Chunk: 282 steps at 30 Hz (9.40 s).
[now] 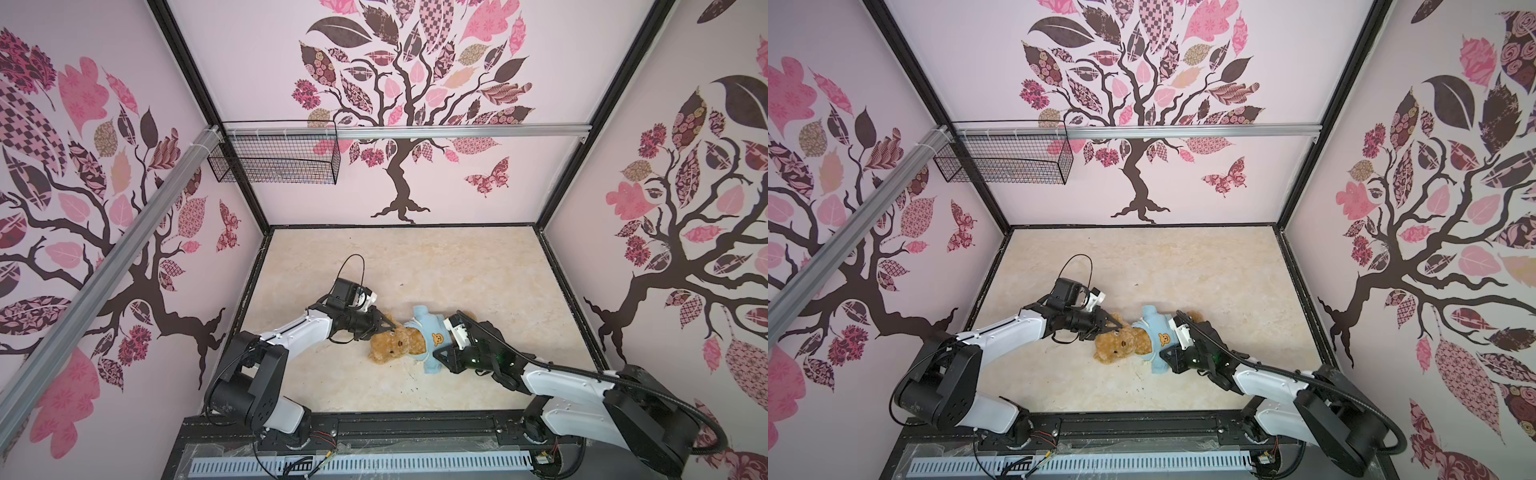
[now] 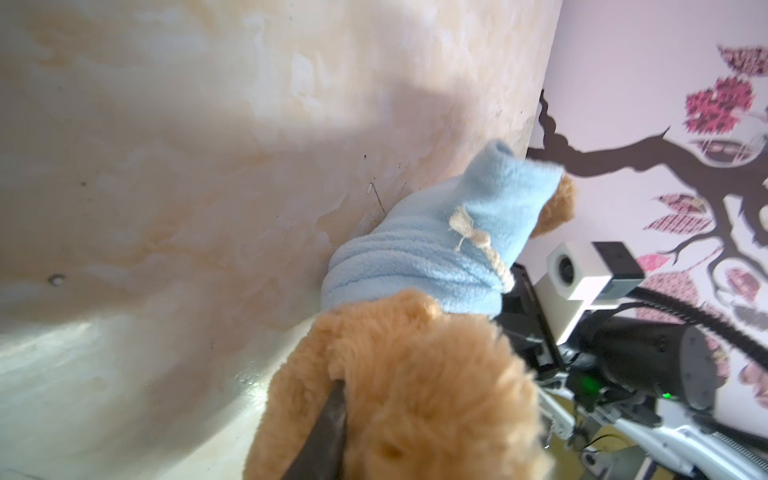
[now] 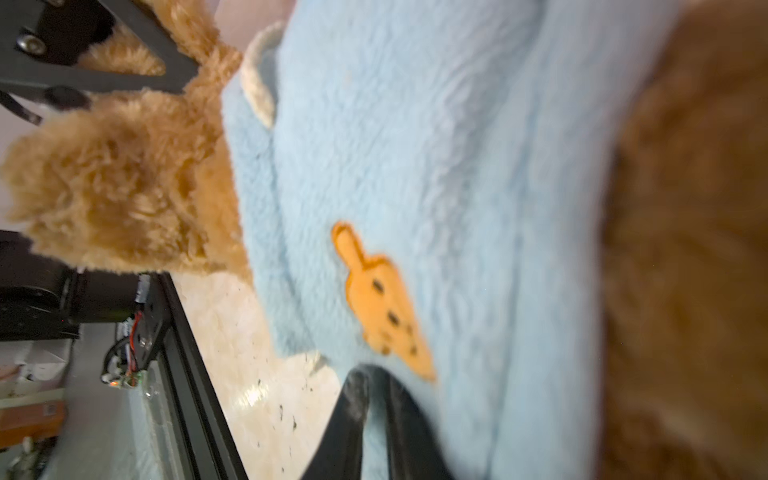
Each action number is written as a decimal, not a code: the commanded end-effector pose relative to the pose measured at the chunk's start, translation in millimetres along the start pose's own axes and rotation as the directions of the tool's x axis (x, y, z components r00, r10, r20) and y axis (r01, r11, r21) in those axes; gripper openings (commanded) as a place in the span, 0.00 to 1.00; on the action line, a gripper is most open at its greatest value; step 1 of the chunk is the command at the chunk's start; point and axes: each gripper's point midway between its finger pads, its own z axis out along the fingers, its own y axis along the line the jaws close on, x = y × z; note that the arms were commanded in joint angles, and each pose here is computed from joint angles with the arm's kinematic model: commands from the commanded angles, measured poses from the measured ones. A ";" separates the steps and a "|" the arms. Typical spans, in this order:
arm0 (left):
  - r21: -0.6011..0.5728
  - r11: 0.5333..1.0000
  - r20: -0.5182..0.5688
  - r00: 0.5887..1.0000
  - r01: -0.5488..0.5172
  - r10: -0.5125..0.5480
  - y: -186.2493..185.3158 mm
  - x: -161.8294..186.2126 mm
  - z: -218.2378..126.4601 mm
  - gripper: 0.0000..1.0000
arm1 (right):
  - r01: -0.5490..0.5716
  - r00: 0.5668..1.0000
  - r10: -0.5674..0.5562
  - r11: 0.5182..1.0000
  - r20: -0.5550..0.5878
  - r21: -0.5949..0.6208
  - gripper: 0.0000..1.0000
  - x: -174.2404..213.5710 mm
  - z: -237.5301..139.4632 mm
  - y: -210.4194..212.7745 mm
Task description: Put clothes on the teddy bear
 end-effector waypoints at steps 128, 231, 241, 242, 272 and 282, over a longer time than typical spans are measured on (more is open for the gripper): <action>-0.401 0.892 0.217 0.925 -0.206 0.311 -7.2 -62.6 -7.6 0.13 | -0.044 0.992 0.042 0.999 0.119 0.014 0.32 -151.6 20.4 -42.5; -0.400 0.322 -0.092 0.387 -0.858 0.917 -147.4 45.3 -51.5 0.00 | 0.800 0.492 -0.720 0.596 0.489 0.072 0.05 -58.5 -4.9 78.5; -0.406 0.311 -0.208 0.419 -0.859 0.884 -120.8 48.0 -40.2 0.00 | 0.795 0.497 -0.719 0.602 0.487 0.077 0.04 -58.3 -4.0 76.5; -0.406 0.307 -0.219 0.418 -0.861 0.882 -118.4 48.4 -39.6 0.00 | 0.794 0.497 -0.718 0.603 0.487 0.076 0.04 -58.8 -3.8 76.6; -0.367 0.418 -0.244 0.520 -0.831 0.819 -104.5 32.0 10.4 0.46 | 0.805 0.486 -0.685 0.593 0.542 0.027 0.03 -61.0 -11.3 92.7; -0.137 0.508 -0.403 0.516 -0.850 0.756 -88.9 73.8 39.8 0.20 | 0.787 0.479 -0.620 0.617 0.621 0.010 0.03 -77.8 -26.4 110.4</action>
